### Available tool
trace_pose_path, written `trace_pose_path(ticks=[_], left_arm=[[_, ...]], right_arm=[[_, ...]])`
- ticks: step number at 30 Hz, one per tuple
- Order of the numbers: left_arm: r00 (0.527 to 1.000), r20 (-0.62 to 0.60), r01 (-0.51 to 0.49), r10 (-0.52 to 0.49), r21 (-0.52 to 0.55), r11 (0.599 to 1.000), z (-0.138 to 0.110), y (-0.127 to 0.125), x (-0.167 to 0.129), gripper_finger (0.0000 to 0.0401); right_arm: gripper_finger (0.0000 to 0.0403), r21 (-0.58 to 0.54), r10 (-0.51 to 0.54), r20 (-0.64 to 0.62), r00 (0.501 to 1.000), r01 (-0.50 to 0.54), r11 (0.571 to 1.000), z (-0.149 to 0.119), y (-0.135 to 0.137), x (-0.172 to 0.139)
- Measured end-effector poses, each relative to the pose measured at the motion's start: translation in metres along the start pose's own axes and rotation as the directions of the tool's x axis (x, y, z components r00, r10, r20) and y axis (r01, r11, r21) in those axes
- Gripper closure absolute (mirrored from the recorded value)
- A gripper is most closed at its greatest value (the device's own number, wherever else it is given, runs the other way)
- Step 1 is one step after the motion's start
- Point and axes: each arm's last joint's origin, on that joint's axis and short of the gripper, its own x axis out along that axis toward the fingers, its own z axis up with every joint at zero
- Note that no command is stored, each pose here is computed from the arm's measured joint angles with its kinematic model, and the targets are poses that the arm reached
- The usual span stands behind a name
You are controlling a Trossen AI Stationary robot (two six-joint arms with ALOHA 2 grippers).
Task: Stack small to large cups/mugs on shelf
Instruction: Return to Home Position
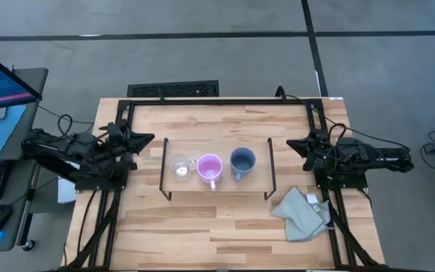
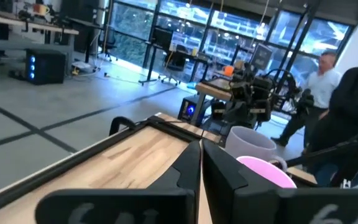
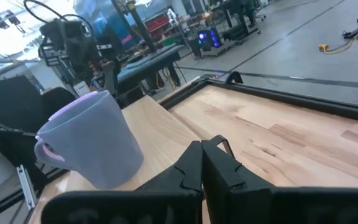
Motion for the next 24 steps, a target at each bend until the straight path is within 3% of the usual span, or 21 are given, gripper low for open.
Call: trace_pose_path(ticks=[13, 24], left_arm=[[0.999, 0.037, 0.014, -0.013, -0.017, 1.000, -0.037, 0.011, 0.000, 0.0401], [1.000, 0.018, 0.014, -0.014, -0.005, 1.000, -0.043, 0.015, -0.003, 0.0401]], right_arm=[[0.0398, 0.006, 0.008, 0.018, 1.000, -0.008, 1.000, -0.011, -0.002, 0.007], [0.0401, 0.001, 0.001, 0.004, 1.000, -0.001, 1.000, -0.012, -0.003, 0.007]])
